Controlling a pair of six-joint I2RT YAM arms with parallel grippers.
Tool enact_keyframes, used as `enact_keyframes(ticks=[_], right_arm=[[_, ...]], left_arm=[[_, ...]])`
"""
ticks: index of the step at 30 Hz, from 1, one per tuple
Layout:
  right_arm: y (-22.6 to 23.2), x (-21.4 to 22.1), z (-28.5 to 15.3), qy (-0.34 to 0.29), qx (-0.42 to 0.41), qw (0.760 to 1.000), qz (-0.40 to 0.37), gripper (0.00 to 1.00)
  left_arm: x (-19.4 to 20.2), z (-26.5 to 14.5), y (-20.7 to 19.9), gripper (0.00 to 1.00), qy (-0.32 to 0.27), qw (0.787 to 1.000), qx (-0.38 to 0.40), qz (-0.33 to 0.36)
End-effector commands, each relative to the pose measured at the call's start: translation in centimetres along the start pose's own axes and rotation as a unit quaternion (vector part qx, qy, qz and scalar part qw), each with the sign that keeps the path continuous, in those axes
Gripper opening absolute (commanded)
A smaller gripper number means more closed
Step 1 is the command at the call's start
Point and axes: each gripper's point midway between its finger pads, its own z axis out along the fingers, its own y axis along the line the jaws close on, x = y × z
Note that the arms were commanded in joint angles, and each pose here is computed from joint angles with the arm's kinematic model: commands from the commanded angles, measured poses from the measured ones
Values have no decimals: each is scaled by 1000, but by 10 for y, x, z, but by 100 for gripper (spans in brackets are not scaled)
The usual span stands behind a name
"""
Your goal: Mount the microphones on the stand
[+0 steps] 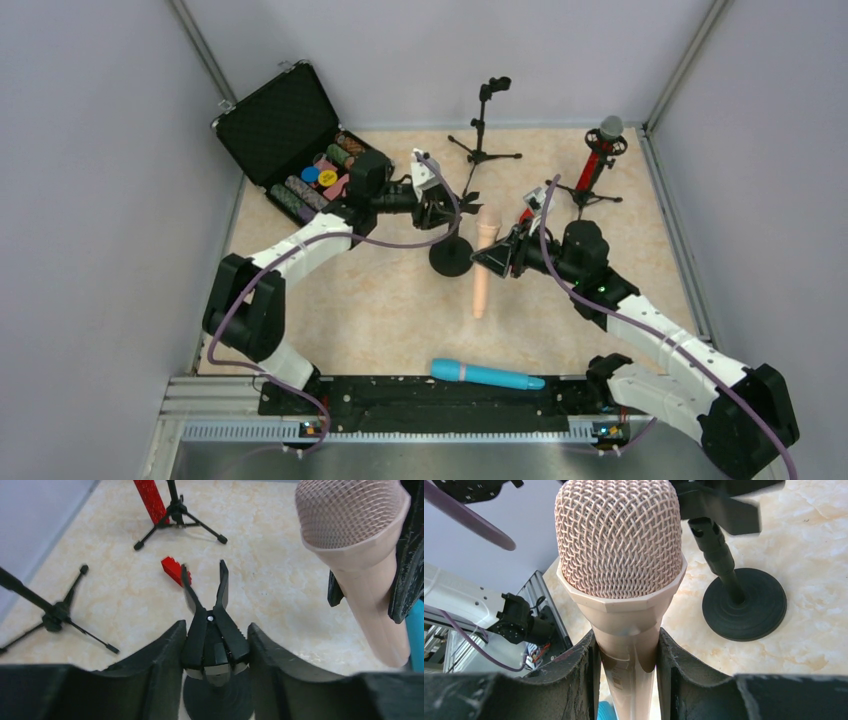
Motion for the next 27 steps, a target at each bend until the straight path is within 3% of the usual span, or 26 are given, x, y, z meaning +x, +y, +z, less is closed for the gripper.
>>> enact_keyframes(ticks=[1,3,6,18,27], right_arm=[[20,-33,-6,-40,-22,999,-23,0],[22,-39,-10,-50,-20,998,-27,0],[25,-45,-14,-63,-15,997,-32,0],[41,-75,-29,-99,-9,993,-66,0],[67,-111,-55,-167,-19,980,-105,0]], left_arm=[[-7,1,0,27,7,1000,13,25],[-8,1,-3,9,7,999,20,24],[-16,-2,-7,1,-2,999,15,33],[-44,-12,-56,0,-25,997,4,68],[-55,-17,-93,0,-42,997,9,68]])
